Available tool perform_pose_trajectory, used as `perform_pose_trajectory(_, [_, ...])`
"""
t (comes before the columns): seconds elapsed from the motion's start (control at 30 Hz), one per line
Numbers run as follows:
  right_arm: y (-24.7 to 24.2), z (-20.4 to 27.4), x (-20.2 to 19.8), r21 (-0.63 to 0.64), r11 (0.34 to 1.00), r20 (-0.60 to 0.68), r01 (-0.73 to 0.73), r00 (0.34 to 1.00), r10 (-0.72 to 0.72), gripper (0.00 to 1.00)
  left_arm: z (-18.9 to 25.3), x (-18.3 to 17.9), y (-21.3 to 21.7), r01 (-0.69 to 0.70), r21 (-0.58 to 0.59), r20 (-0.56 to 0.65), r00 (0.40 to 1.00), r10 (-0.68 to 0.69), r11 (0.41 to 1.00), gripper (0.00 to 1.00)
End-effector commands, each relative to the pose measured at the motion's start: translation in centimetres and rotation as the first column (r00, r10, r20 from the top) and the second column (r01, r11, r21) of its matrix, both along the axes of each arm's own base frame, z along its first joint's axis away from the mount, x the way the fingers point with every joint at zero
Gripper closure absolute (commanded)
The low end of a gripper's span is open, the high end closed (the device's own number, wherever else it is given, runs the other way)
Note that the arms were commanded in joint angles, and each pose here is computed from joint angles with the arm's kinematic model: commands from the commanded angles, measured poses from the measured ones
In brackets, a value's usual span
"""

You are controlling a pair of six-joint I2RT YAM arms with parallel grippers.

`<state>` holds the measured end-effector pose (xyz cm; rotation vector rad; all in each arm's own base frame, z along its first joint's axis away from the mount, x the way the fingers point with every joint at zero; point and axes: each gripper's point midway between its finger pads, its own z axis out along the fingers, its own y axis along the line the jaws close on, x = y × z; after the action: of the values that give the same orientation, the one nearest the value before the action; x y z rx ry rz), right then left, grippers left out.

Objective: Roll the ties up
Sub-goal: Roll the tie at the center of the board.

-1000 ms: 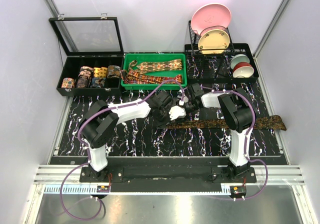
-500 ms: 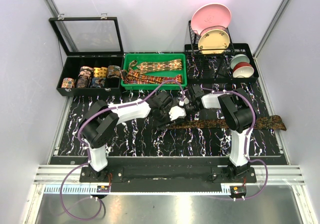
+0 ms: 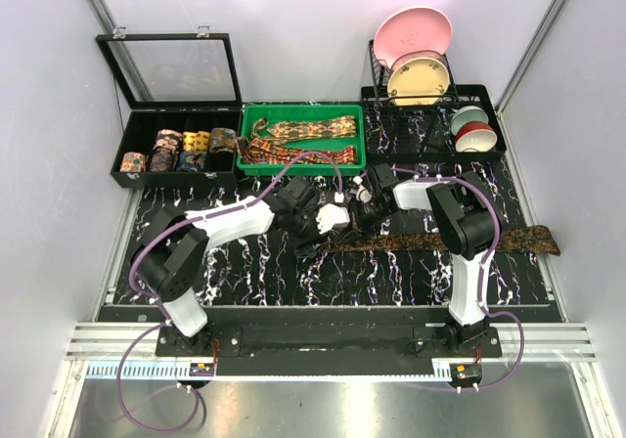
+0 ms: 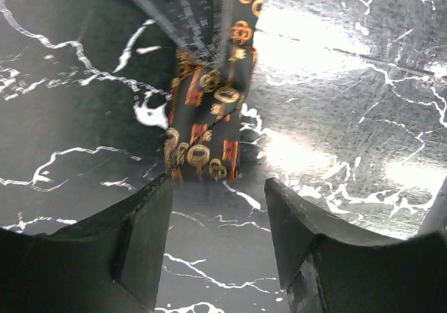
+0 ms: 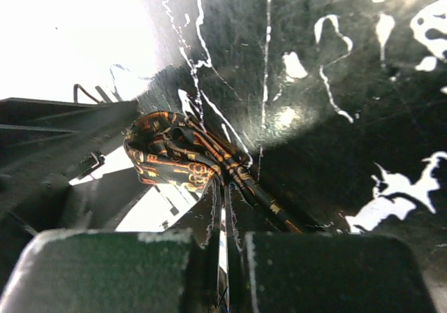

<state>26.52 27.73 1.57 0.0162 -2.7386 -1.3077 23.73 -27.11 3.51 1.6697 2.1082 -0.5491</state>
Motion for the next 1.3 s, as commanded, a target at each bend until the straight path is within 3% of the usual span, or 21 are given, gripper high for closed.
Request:
perform_pose_trajectory(0.0, [-0.2,-0.3,0.7,-0.026,1.0,0.035,-0.008,0.999,0.009,1.0,2.4,1.1,-2.1,0.053,-0.153,0.066,0.997,-0.043,0.987,0.42])
perform_pose_trajectory(0.3, [-0.3,-0.5,0.7,-0.029,1.0,0.035,-0.009,0.999,0.01,1.0,2.4,1.0,-3.2,0.124,-0.179,0.062,0.991,-0.115,0.976,0.47])
perform_pose_trajectory(0.53, [-0.3,-0.5,0.6,-0.028,1.0,0.034,-0.011,0.999,0.012,1.0,2.2,0.9,-3.5,0.149,-0.173,0.037,0.989,-0.145,0.973,0.6])
perform_pose_trajectory(0.87, [-0.3,-0.6,0.5,-0.025,1.0,0.026,-0.013,1.0,0.013,1.0,2.9,2.2,-6.1,0.112,-0.202,0.043,0.994,-0.106,0.973,0.63])
perform_pose_trajectory(1.23, [0.3,0.8,0.4,0.021,1.0,0.017,-0.016,1.0,0.016,1.0,-2.3,0.7,-4.5,0.1,-0.058,-0.046,0.994,-0.102,0.993,0.67])
perform_pose_trajectory(1.27, [0.3,1.3,0.5,0.031,0.999,0.021,-0.012,1.0,0.011,0.97,-2.3,0.5,-4.5,0.104,-0.055,-0.05,0.993,-0.107,0.993,0.67])
